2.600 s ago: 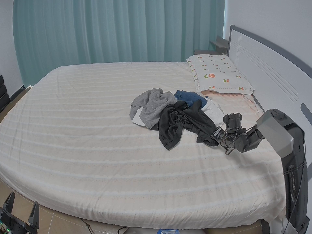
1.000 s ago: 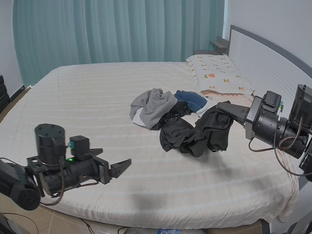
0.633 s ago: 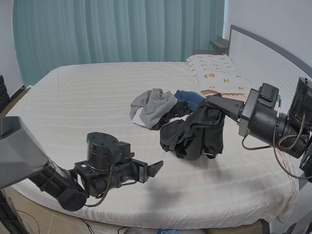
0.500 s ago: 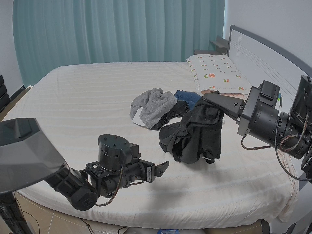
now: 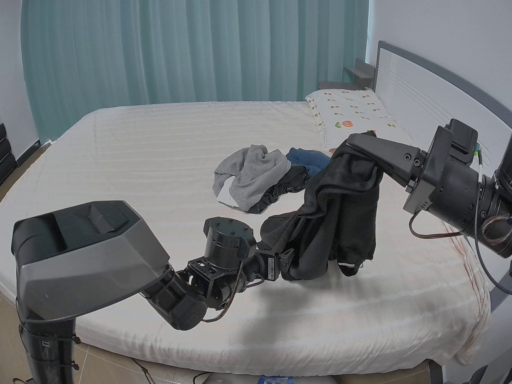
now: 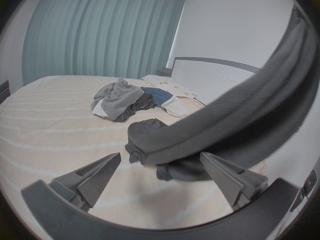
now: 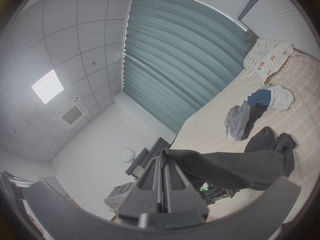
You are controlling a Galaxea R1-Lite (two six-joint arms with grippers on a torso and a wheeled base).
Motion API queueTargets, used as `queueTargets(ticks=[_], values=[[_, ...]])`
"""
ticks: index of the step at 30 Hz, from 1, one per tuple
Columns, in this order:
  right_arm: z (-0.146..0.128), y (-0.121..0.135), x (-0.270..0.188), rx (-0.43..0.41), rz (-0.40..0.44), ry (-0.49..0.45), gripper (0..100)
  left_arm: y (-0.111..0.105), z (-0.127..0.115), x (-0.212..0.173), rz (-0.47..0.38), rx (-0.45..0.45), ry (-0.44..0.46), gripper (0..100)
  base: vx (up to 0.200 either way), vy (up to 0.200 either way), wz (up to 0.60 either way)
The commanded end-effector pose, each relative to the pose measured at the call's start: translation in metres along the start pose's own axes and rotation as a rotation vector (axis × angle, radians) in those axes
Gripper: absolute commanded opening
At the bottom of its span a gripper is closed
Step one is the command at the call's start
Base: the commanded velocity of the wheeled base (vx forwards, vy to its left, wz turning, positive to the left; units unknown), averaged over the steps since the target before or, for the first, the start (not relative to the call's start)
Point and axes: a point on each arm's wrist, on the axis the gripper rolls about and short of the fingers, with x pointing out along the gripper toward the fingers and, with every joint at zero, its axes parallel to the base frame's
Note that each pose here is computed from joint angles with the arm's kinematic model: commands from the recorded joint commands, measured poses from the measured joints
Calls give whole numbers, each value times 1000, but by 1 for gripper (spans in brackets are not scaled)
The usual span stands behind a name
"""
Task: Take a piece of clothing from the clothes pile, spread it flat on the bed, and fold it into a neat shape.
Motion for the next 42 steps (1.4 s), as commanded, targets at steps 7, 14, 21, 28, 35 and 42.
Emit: queueTargets(ticks=[7, 14, 21, 28, 35, 42], values=[[27, 6, -16, -35, 35, -79, 0, 20, -6, 41, 75, -113, 57, 100, 0, 0, 0], [42, -9, -19, -46, -3, -100, 0, 30, -8, 61, 101, -126, 57, 100, 0, 0, 0], [42, -17, -19, -39, -31, -95, 0, 29, -1, 68, 96, -156, 45, 0, 0, 0, 0], [39, -31, -14, -29, -80, -82, 0, 24, 24, 49, 72, -241, 7, 0, 0, 0, 0], [43, -47, -7, -26, -130, -93, 0, 23, 84, -11, 90, -321, 12, 0, 0, 0, 0], [81, -53, -1, -81, -151, -209, 0, 22, 146, -83, 47, -385, -68, 0, 0, 0, 0]])
